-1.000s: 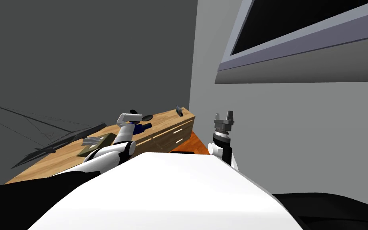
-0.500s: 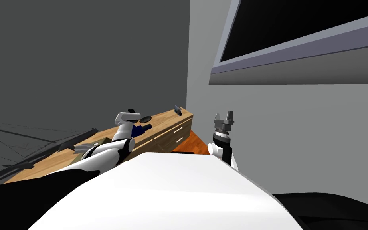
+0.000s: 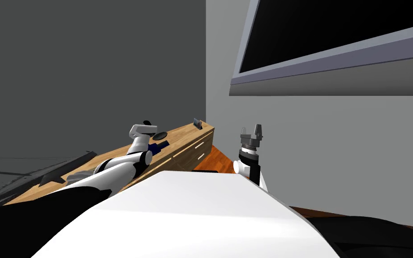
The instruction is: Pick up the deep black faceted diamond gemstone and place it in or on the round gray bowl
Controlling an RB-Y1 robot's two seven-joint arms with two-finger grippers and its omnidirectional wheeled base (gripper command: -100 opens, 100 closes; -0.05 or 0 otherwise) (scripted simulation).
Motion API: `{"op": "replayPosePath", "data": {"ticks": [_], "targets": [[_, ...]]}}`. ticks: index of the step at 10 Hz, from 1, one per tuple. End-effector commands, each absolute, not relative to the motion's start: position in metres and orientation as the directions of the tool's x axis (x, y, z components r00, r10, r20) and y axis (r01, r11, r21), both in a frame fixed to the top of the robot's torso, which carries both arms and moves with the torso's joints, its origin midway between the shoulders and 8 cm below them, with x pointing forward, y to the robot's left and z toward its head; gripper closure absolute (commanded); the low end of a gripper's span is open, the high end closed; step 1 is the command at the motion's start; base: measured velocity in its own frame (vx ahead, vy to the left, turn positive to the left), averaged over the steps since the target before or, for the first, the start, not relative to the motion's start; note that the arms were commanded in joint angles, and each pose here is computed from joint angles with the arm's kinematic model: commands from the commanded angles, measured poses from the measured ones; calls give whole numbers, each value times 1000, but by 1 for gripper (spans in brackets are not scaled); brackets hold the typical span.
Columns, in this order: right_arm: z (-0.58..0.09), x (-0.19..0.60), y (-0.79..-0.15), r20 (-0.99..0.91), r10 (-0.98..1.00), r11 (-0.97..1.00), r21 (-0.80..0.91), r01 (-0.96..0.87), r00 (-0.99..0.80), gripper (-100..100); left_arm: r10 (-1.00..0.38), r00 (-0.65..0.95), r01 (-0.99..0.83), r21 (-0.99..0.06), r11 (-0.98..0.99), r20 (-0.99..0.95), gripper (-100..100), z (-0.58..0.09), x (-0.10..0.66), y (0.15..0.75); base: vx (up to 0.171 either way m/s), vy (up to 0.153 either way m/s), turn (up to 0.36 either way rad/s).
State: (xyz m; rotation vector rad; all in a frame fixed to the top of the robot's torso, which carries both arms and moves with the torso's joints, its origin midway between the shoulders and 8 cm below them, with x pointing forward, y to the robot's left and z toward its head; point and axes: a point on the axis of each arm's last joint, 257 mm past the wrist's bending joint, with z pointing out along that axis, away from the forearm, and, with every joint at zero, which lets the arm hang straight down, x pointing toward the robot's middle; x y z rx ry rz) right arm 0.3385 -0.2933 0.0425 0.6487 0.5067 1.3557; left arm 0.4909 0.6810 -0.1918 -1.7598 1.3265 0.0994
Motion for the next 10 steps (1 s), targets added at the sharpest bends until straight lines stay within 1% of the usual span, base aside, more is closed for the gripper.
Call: {"op": "replayPosePath", "data": {"ticks": [1,6,7,8,10], "targets": [[43,338,-293,35,987,88,686,-722,155,0,-727,405,-811,-585,-5,-554,100,-191,494,683,-40,68,-199],[43,338,-293,35,987,88,686,-722,155,0,-726,365,-834,-551,24,-583,100,-186,501,689,-33,56,-167],[43,338,-293,35,987,88,686,-722,155,0,-726,372,-831,-556,18,-578,100,-187,501,688,-23,29,-57],[42,338,-293,35,987,89,686,-722,155,0,-727,369,-831,-556,21,-580,-100,-187,502,688,0,0,0],[43,338,-293,36,987,88,686,-722,155,0,-727,369,-831,-556,21,-579,-100,-187,502,688,0,0,0]]}}
